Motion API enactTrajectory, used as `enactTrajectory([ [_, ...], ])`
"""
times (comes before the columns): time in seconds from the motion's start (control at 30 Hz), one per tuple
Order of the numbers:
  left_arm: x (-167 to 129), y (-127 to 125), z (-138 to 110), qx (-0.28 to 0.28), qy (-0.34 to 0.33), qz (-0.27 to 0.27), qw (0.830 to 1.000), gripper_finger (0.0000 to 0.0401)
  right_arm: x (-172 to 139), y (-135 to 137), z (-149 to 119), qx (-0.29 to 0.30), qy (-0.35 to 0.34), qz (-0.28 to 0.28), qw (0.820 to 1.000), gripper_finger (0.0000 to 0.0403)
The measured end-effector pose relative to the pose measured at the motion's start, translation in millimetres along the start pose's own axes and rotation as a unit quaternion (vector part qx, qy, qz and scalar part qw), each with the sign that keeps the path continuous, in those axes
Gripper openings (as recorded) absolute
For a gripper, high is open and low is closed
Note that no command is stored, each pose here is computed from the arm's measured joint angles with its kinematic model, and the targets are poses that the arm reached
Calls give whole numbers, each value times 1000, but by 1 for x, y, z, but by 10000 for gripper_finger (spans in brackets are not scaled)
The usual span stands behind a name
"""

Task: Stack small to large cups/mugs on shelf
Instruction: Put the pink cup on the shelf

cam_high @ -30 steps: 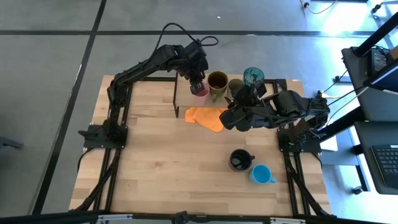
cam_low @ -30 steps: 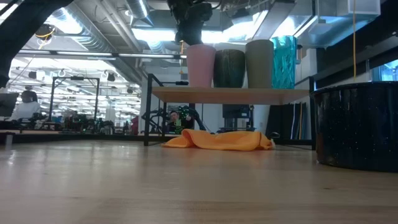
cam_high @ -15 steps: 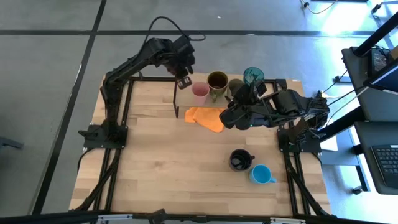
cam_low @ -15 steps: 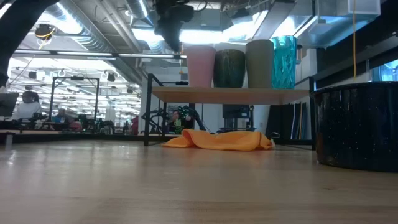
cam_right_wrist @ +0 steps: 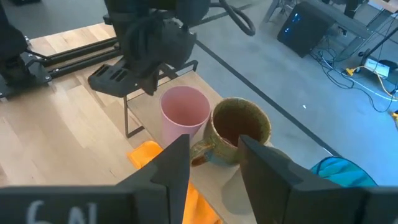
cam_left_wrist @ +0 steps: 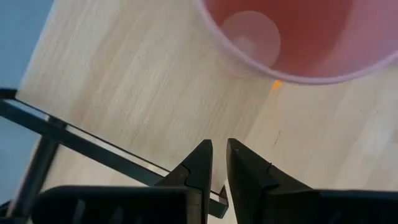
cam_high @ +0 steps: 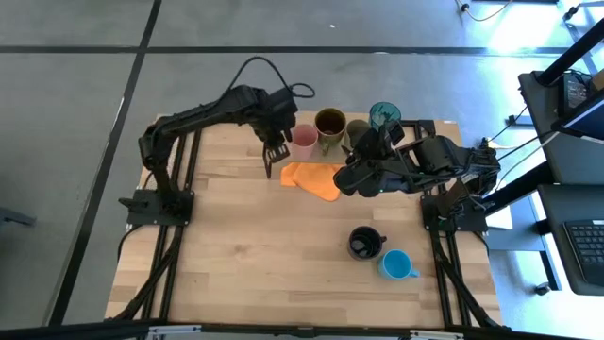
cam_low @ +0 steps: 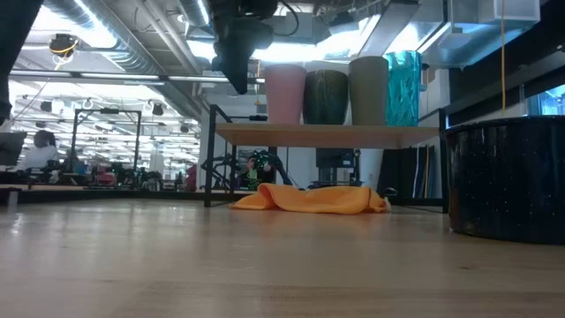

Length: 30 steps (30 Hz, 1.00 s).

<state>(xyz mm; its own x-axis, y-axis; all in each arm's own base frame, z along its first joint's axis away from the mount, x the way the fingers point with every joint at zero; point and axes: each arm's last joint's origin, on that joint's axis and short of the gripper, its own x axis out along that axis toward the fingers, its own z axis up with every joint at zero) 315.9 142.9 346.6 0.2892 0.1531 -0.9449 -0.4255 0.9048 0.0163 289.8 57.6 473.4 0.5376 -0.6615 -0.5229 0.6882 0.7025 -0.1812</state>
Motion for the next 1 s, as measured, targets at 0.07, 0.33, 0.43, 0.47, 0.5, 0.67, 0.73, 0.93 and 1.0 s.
enactTrajectory([
  [0.07,1,-1,-5,-9,-10,-14,1000,41,-1,-1,0,-2,0,1,1000,139],
  [0.33,0,-9,-9,-41,-83,-44,995,41,-4,-10,3,4,-5,0,1000,139],
  [0.43,4,-10,-11,-44,-78,-44,995,41,-5,-12,3,6,-6,1,1000,139],
  [0.47,6,-10,-10,-44,-84,-44,995,41,-6,-12,3,7,-6,1,1000,139],
  [0.5,7,-10,-9,-45,-87,-45,994,41,-6,-12,3,7,-6,1,1000,139],
  [0.67,7,-10,-7,-47,-100,-46,993,41,-6,-12,3,7,-6,1,1000,139],
  [0.73,7,-10,-5,-47,-108,-46,992,41,-6,-12,3,7,-6,1,1000,139],
  [0.93,7,-7,-4,-50,-112,-45,991,41,-6,-12,3,7,-6,1,1000,139],
  [1.0,7,-7,-4,-50,-114,-44,991,41,-6,-12,3,7,-7,1,1000,139],
])
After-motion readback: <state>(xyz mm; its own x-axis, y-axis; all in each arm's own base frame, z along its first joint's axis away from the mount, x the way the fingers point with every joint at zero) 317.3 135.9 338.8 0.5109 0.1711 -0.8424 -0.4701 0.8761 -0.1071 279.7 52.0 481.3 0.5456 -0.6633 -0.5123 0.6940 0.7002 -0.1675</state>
